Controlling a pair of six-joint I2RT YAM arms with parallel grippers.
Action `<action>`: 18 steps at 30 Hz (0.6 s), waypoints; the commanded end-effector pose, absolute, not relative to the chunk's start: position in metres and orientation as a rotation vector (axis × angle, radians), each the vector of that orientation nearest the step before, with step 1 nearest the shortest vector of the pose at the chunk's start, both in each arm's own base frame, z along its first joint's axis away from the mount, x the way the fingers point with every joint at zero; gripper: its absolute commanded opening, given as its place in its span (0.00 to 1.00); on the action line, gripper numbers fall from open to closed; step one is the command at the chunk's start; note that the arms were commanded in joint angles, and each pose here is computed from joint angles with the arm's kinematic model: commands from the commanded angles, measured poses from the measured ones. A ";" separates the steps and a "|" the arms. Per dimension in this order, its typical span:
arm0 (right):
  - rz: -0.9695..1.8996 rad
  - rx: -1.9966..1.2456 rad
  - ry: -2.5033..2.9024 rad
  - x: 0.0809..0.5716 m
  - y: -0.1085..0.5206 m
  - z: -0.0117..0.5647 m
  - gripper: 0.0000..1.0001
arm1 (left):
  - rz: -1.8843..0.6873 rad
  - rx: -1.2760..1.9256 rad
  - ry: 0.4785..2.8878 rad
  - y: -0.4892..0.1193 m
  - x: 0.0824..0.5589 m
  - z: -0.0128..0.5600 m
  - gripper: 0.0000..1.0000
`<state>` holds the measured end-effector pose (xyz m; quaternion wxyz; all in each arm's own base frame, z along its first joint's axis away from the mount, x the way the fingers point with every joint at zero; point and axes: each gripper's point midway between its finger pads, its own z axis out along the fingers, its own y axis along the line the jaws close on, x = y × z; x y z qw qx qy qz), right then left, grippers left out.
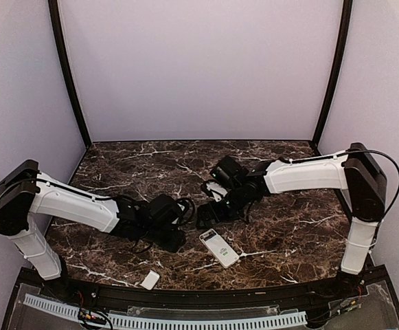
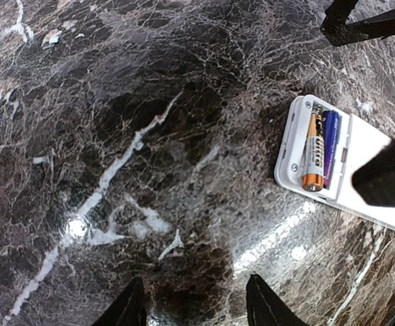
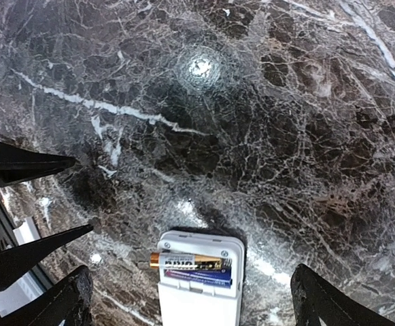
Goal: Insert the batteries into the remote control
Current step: Load the battery into the battery compartment.
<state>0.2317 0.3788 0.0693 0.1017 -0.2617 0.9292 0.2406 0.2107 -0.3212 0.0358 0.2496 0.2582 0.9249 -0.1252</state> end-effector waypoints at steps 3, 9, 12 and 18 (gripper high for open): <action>0.491 -0.859 2.766 0.234 0.376 0.047 0.99 | -0.332 0.621 2.513 -0.307 0.213 0.038 0.50; 0.481 -0.926 2.736 0.237 0.382 0.044 0.99 | -0.353 0.652 2.505 -0.312 0.212 0.037 0.50; 0.481 -0.941 2.740 0.236 0.381 0.040 0.99 | -0.353 0.665 2.506 -0.314 0.213 0.036 0.49; 0.521 -0.976 2.745 0.232 0.386 0.036 0.97 | -0.343 0.679 2.508 -0.315 0.213 0.034 0.50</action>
